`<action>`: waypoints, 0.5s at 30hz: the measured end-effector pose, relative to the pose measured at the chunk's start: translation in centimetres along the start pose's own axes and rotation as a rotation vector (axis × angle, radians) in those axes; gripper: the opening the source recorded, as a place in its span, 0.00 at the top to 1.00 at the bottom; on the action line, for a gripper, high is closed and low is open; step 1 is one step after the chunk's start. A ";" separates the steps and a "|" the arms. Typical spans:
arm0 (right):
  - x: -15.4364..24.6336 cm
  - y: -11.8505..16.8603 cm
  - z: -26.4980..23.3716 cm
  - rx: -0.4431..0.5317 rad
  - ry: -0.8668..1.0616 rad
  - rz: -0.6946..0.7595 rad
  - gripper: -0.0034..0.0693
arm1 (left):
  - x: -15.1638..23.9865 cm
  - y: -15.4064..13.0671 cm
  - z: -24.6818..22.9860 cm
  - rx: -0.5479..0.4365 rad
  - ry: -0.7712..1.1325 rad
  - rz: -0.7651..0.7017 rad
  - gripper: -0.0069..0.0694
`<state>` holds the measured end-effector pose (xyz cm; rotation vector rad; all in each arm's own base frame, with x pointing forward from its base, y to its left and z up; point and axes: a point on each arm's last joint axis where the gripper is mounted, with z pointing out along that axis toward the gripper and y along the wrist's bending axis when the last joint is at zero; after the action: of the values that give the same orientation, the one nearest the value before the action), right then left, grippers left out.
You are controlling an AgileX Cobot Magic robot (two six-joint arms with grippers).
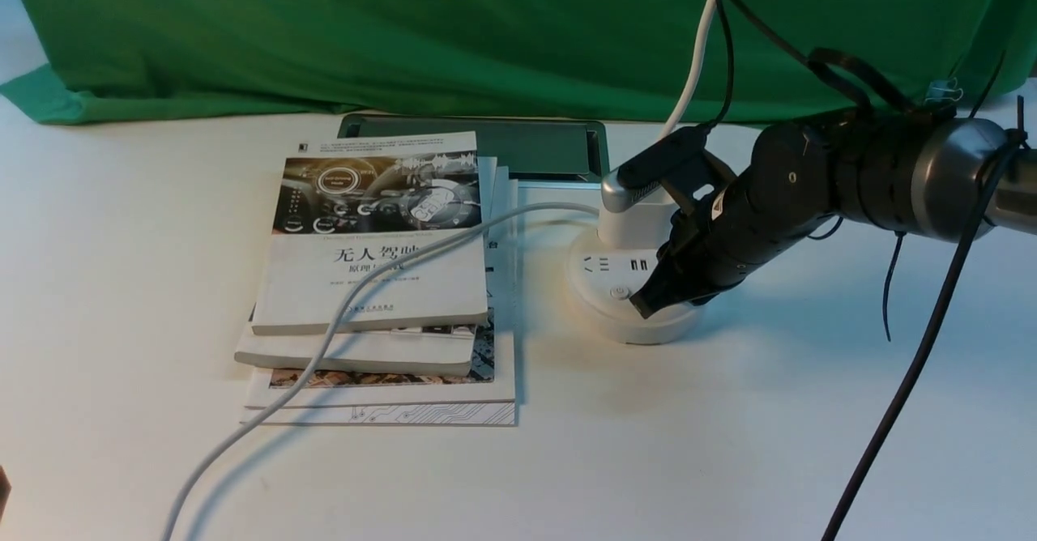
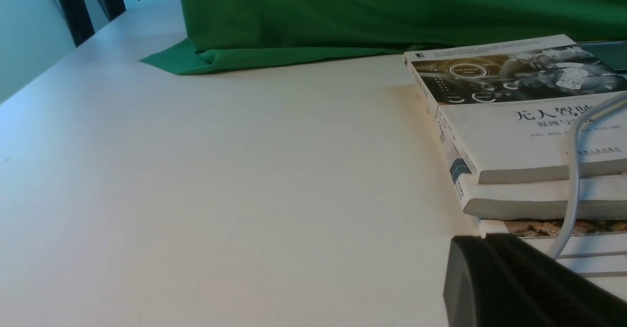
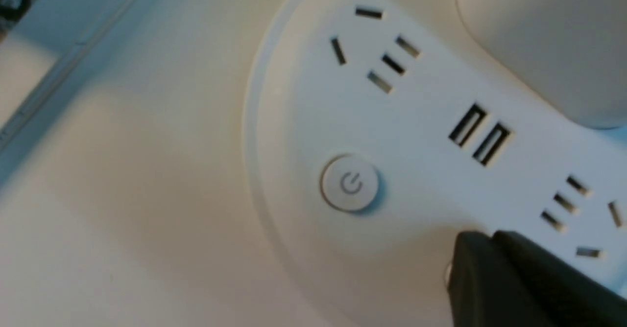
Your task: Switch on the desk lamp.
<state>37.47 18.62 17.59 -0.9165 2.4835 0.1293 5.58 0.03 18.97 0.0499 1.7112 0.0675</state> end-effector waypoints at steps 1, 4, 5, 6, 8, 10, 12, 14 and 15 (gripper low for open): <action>0.1 0.2 -0.6 -0.006 0.012 0.008 0.82 | 0.0 0.0 0.0 0.000 0.000 0.000 0.88; 0.6 0.7 -3.2 -0.022 0.049 0.020 0.81 | 0.0 0.0 0.0 0.000 0.000 0.000 0.88; 0.2 0.7 -5.2 -0.015 0.014 0.025 0.81 | 0.0 0.0 0.0 0.000 0.000 0.000 0.88; 0.0 0.7 -6.8 -0.006 -0.020 0.024 0.81 | 0.0 0.0 0.0 0.000 0.000 0.000 0.88; -0.3 0.7 -9.2 0.008 -0.079 0.026 0.81 | 0.0 0.0 0.0 0.000 0.000 0.000 0.88; 0.5 1.1 -14.0 0.030 -0.182 0.039 0.80 | 0.0 0.0 0.0 0.000 0.000 0.000 0.88; 1.7 1.5 -15.9 0.037 -0.217 0.055 0.80 | 0.0 0.0 0.0 0.000 0.000 0.000 0.88; 3.6 2.0 -17.9 0.047 -0.267 0.078 0.80 | 0.0 0.0 0.0 0.000 0.000 0.000 0.88; 4.5 2.2 -18.6 0.049 -0.287 0.087 0.80 | 0.0 0.0 0.0 0.000 0.000 0.000 0.88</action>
<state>25.50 13.09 31.60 -0.7145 2.2490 0.2122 5.58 0.03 18.97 0.0499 1.7112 0.0675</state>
